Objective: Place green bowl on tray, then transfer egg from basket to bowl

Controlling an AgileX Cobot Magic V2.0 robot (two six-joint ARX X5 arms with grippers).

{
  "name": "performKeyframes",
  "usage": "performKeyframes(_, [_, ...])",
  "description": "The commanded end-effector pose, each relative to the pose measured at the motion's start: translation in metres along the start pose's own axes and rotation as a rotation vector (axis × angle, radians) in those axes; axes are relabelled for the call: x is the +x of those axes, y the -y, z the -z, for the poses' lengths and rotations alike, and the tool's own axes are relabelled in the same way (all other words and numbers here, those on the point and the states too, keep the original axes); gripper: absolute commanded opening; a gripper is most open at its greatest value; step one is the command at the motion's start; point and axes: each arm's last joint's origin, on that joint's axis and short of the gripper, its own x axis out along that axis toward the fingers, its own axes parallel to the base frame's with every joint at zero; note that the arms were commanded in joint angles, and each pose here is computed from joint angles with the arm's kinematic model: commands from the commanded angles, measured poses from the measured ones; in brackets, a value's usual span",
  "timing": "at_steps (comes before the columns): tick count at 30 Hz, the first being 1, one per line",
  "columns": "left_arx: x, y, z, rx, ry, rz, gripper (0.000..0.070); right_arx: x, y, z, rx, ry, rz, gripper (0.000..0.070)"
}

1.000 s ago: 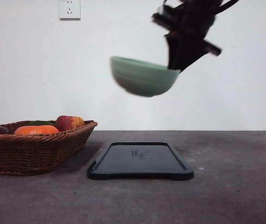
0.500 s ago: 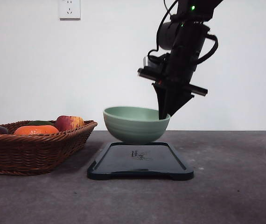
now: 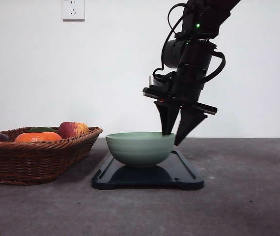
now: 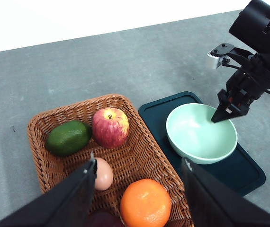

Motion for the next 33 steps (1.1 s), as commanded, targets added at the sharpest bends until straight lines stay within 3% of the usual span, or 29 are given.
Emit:
performKeyframes(1, [-0.002, 0.001, -0.007, 0.015, 0.027, 0.007, 0.0357, -0.013, -0.007, -0.006, -0.008, 0.035, -0.005, 0.0306])
performKeyframes(5, [-0.002, 0.001, -0.007, 0.014, 0.025, 0.007, 0.0357, -0.041, -0.017, -0.006, -0.04, 0.119, -0.014, 0.0306])
performKeyframes(10, [-0.002, 0.001, -0.004, 0.003, -0.002, 0.011, 0.0357, -0.083, -0.038, -0.005, -0.109, 0.312, -0.039, 0.0305])
performKeyframes(15, [-0.002, 0.001, -0.002, -0.005, -0.02, 0.014, 0.0357, -0.111, -0.057, 0.005, -0.159, 0.455, -0.008, 0.0305])
performKeyframes(24, [-0.002, 0.001, -0.002, -0.005, -0.02, 0.014, 0.0357, -0.127, -0.08, 0.028, -0.22, 0.592, -0.007, 0.0283])
performKeyframes(33, [-0.002, 0.001, -0.002, -0.006, -0.02, 0.014, 0.0357, -0.114, -0.067, 0.086, -0.237, 0.636, -0.018, 0.0282])
